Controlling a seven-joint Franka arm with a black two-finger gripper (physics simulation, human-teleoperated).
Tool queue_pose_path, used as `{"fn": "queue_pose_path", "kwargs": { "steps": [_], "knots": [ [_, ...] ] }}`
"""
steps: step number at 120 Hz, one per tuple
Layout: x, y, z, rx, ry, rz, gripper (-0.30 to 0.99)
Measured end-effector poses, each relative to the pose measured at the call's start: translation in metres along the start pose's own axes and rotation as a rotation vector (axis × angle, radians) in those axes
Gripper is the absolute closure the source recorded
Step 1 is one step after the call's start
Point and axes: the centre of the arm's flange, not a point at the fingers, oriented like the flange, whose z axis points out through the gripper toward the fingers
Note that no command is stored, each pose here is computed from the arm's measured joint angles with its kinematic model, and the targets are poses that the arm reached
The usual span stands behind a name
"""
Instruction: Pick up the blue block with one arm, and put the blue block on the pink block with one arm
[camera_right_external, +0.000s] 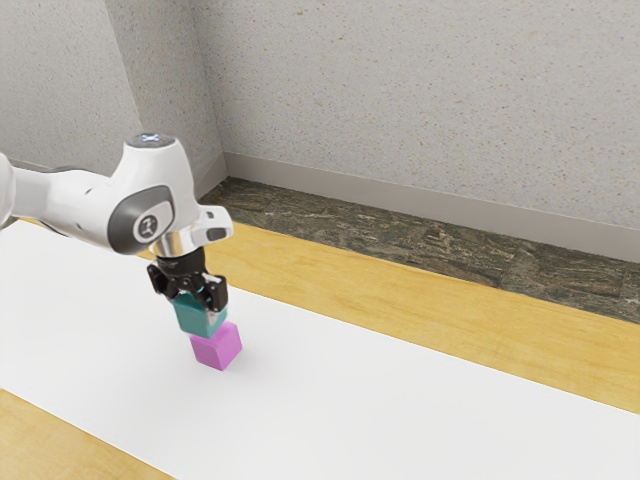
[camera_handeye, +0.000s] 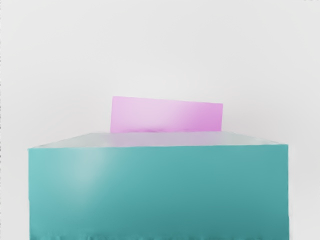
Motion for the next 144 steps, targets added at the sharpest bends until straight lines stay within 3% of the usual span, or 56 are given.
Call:
{"fn": "queue_pose_path", "kwargs": {
  "steps": [20,26,41,52,61,68,72,77,89,103,120,144],
  "knots": [
    [0.001,-0.007,-0.003,-0.005,0.004,-0.003,0.12],
    [0.0,-0.011,-0.017,0.001,0.032,-0.004,0.09],
    [-0.023,0.008,-0.121,0.094,0.227,0.063,0.05],
    [-0.034,0.021,-0.163,0.138,0.3,0.084,0.03],
    [-0.029,0.034,-0.257,0.096,0.412,-0.023,0.02],
    [-0.031,0.005,-0.352,0.014,0.466,-0.213,0.02],
    [-0.033,-0.021,-0.375,-0.018,0.442,-0.326,0.02],
    [-0.034,-0.034,-0.374,-0.032,0.367,-0.429,0.01],
    [-0.039,-0.047,-0.342,-0.018,0.179,-0.625,0.01],
    [-0.046,-0.049,-0.317,-0.002,0.046,-0.796,0.0],
    [-0.052,-0.049,-0.302,-0.005,-0.04,-0.963,0.0],
    [-0.057,-0.051,-0.293,0.01,-0.086,-1.14,0.0]
  ]
}}
